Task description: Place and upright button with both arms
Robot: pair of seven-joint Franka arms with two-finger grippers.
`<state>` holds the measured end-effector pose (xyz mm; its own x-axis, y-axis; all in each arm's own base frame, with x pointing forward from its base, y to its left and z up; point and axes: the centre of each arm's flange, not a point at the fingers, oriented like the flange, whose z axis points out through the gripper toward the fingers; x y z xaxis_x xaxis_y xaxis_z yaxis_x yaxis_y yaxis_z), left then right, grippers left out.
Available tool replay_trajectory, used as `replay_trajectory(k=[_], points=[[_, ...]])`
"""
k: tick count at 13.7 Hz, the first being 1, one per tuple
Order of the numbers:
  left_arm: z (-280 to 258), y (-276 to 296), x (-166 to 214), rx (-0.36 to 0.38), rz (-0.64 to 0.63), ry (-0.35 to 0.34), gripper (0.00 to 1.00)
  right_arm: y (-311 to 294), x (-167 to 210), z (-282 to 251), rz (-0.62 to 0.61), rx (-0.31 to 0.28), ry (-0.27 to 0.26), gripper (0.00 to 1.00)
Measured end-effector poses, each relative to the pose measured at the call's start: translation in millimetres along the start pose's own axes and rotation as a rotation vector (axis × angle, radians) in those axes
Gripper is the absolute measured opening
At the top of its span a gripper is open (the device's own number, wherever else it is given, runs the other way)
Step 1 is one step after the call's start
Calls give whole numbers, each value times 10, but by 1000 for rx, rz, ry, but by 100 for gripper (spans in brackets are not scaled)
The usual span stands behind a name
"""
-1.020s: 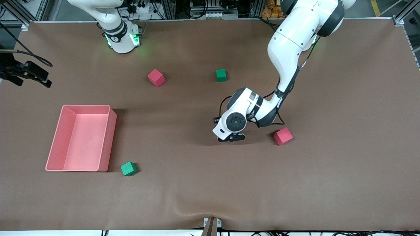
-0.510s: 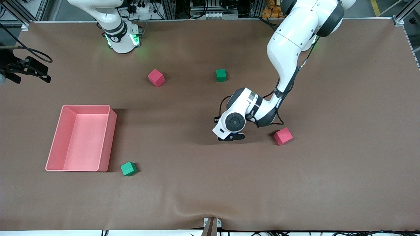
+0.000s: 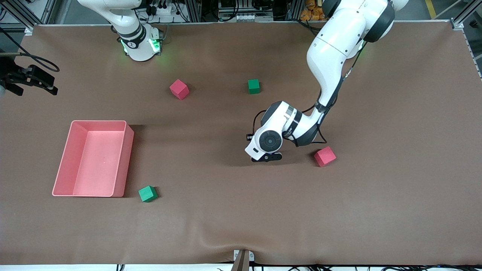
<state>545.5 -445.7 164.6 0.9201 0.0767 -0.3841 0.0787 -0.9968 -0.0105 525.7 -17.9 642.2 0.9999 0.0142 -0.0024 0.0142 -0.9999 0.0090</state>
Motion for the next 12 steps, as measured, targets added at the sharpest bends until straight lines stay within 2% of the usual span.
replay_trajectory(k=[1,2,4,9,12], points=[[-1,-1,1,0,0,0,59,0,0,-4,0,0,1,100],[0,-1,1,0,0,0,59,0,1,-5,0,0,1,100],[-6,0,1,0,0,0,42,-8,15,-12,-2,0,4,100],[-178,15,13,-15,-43,16,41,-50,71,-68,-11,-1,18,100],[-895,-232,34,-31,-96,43,41,-67,78,-63,-15,-1,17,100]])
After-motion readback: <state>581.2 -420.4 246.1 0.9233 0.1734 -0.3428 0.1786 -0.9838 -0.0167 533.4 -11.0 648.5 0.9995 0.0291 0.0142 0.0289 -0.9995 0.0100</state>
